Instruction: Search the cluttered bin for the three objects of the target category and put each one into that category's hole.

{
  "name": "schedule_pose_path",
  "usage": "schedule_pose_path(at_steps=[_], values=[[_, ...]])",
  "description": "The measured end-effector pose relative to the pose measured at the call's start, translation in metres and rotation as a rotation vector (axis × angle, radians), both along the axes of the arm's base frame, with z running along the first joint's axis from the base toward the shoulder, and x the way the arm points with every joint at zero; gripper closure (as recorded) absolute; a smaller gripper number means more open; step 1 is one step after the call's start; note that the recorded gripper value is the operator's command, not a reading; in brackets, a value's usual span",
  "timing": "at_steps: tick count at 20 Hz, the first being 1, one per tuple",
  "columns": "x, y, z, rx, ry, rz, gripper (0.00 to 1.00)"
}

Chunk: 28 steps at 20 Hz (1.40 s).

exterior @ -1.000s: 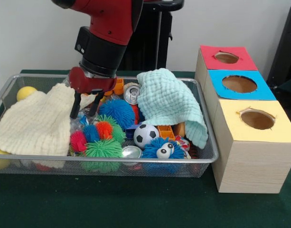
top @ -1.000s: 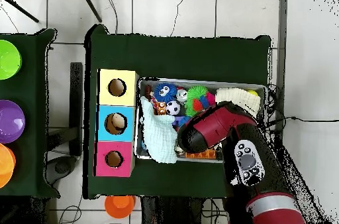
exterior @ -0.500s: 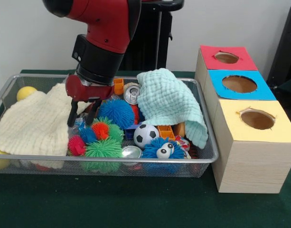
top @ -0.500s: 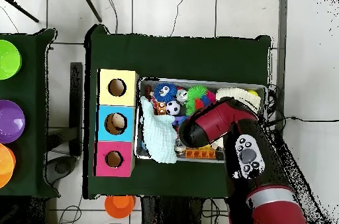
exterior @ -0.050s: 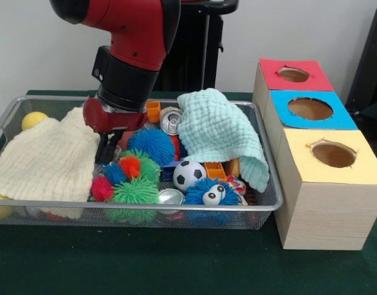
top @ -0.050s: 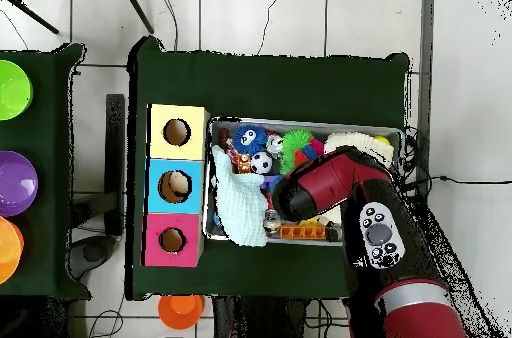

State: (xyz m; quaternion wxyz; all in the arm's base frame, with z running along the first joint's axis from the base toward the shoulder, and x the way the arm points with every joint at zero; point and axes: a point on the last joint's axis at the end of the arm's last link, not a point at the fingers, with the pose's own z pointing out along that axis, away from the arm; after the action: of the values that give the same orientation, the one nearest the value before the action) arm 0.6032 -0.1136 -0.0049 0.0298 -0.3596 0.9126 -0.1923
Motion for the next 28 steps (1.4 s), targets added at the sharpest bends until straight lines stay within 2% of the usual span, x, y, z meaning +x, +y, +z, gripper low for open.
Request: schedule_pose_path(at_steps=[15, 19, 21, 22, 25, 26, 28], values=[[0.0, -0.003, 0.003, 0.016, -0.002, -0.033, 1.0], [-0.004, -0.01, 0.015, 0.053, -0.009, -0.088, 1.0], [-0.009, -0.017, 0.025, 0.084, -0.013, -0.134, 1.0], [-0.016, -0.026, 0.039, 0.116, -0.019, -0.188, 1.0], [-0.023, -0.036, 0.051, 0.138, -0.024, -0.231, 1.0], [-0.029, -0.044, 0.063, 0.152, -0.03, -0.265, 1.0], [-0.033, -0.048, 0.071, 0.159, -0.033, -0.284, 1.0]])
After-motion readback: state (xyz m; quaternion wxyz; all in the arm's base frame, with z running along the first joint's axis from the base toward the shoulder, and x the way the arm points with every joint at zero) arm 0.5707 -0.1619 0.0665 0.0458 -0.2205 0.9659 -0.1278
